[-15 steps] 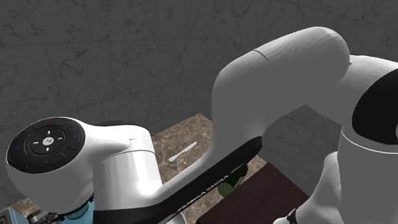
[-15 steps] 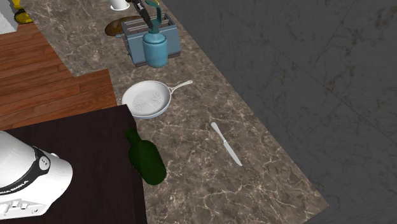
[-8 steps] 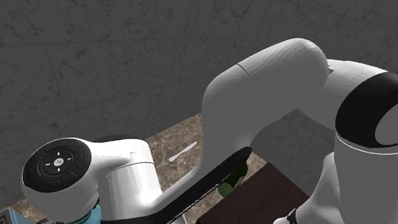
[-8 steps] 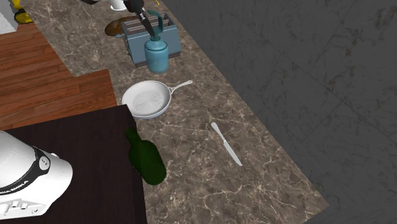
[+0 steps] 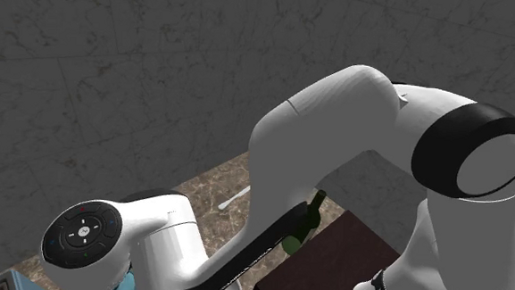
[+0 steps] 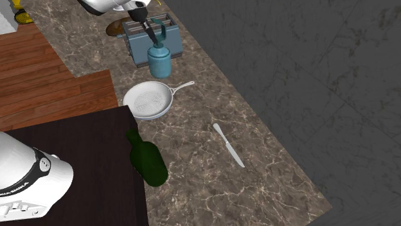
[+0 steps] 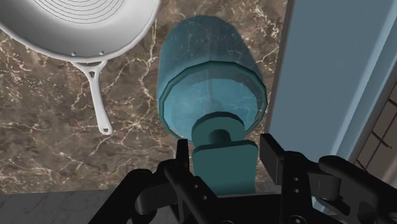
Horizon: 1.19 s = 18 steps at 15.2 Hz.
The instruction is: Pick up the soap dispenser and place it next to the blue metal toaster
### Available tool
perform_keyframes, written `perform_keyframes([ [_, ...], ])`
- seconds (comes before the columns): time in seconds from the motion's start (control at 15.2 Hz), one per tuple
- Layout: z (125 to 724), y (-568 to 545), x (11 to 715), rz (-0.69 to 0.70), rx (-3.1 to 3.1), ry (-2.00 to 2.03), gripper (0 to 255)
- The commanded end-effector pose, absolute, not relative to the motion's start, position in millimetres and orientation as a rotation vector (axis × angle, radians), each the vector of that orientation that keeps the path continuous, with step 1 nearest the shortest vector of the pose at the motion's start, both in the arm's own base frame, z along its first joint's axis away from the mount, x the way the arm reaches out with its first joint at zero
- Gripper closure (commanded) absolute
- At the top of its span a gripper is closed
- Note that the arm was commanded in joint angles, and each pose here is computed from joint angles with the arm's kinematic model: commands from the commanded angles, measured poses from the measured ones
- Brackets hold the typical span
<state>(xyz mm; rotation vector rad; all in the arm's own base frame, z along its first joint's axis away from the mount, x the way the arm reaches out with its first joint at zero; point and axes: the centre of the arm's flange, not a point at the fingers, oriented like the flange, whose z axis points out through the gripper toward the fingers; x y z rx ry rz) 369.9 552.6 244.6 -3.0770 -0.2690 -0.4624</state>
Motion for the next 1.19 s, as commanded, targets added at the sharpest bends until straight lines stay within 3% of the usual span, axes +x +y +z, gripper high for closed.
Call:
perform_keyframes([
  [0.0, 244, 553, 370, -0.464, -3.075, -0.269, 255],
  [0.33, 244, 553, 370, -0.464, -3.075, -0.269, 255],
  [0.4, 244, 553, 370, -0.464, -3.075, -0.269, 0],
  [0.73, 244, 553, 370, -0.464, -3.075, -0.269, 0],
  [1.12, 292, 551, 355, -0.464, -3.075, -0.269, 0],
])
